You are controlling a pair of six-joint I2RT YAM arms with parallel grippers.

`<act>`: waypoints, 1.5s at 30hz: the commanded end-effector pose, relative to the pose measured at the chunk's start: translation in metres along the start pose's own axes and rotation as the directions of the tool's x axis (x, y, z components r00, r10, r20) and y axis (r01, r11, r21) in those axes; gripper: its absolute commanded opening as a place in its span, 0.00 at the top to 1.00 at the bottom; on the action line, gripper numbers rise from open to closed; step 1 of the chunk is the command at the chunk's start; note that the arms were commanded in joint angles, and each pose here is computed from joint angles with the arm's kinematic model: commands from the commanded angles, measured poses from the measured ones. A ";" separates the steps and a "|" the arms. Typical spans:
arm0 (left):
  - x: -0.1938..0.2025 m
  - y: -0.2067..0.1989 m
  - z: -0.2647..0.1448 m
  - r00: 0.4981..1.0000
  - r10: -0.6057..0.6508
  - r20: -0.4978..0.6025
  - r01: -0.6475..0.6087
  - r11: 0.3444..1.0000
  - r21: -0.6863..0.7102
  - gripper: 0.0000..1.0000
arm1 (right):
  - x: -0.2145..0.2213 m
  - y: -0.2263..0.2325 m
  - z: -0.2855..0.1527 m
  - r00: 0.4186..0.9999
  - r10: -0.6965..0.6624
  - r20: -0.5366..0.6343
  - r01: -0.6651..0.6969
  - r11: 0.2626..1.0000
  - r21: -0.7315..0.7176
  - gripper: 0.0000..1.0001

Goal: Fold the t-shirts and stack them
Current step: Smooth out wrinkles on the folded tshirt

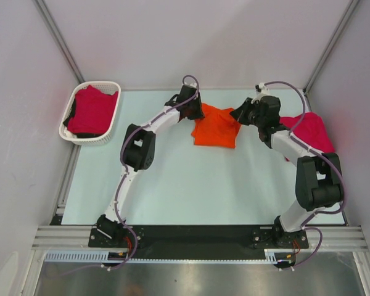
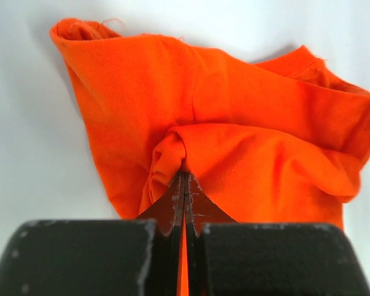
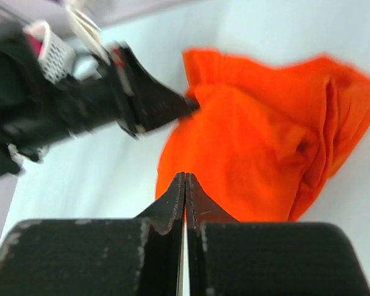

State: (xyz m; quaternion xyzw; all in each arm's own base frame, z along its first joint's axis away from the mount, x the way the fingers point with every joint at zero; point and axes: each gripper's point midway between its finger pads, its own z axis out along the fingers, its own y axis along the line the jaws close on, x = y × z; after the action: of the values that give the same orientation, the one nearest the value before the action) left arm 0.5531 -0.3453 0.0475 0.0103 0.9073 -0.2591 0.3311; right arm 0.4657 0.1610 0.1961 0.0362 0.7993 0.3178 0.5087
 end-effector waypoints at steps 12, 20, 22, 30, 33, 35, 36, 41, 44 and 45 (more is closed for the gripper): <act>-0.046 -0.019 -0.033 0.994 0.018 0.106 -0.023 0.999 0.042 1.00 | 0.114 -0.055 0.023 0.937 0.203 -0.282 -0.209 0.978 0.011 1.00; -0.045 -0.016 -0.028 0.995 0.023 0.099 -0.027 0.999 0.040 1.00 | 0.118 -0.085 0.077 0.920 0.293 -0.260 -0.312 0.949 -0.035 1.00; -0.043 -0.013 -0.027 0.995 0.023 0.093 -0.026 0.999 0.032 1.00 | 0.104 -0.086 0.087 0.925 0.297 -0.239 -0.318 0.946 -0.057 1.00; -0.037 -0.001 -0.020 0.997 0.016 0.078 -0.017 1.000 0.011 1.00 | 0.079 -0.077 0.088 0.925 0.293 -0.241 -0.332 0.933 -0.139 1.00; -0.037 -0.001 -0.018 0.997 0.013 0.079 -0.014 1.000 0.013 1.00 | 0.070 -0.073 0.081 0.926 0.291 -0.240 -0.332 0.931 -0.153 1.00; -0.039 0.000 -0.018 0.997 0.012 0.083 -0.013 1.000 0.010 1.00 | 0.062 -0.067 0.076 0.928 0.283 -0.243 -0.328 0.929 -0.174 1.00; -0.037 0.000 -0.018 0.997 0.013 0.078 -0.014 1.000 0.011 1.00 | 0.059 -0.065 0.074 0.932 0.275 -0.237 -0.321 0.929 -0.182 1.00; -0.036 0.000 -0.019 0.997 0.011 0.076 -0.012 1.000 0.010 1.00 | 0.049 -0.063 0.080 0.941 0.247 -0.232 -0.295 0.934 -0.202 1.00; -0.033 0.002 -0.019 0.998 0.013 0.068 -0.013 1.000 0.005 1.00 | 0.047 -0.060 0.088 0.939 0.249 -0.236 -0.306 0.920 -0.245 1.00; -0.034 0.001 -0.021 0.997 0.013 0.071 -0.013 1.000 0.005 1.00 | 0.047 -0.061 0.091 0.939 0.250 -0.236 -0.307 0.919 -0.248 1.00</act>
State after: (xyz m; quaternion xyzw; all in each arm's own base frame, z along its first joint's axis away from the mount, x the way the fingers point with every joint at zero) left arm 0.5600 -0.3323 0.0643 0.0049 0.9024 -0.2583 0.3449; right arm 0.5194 0.1664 0.0674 0.0826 0.8075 0.4708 0.3456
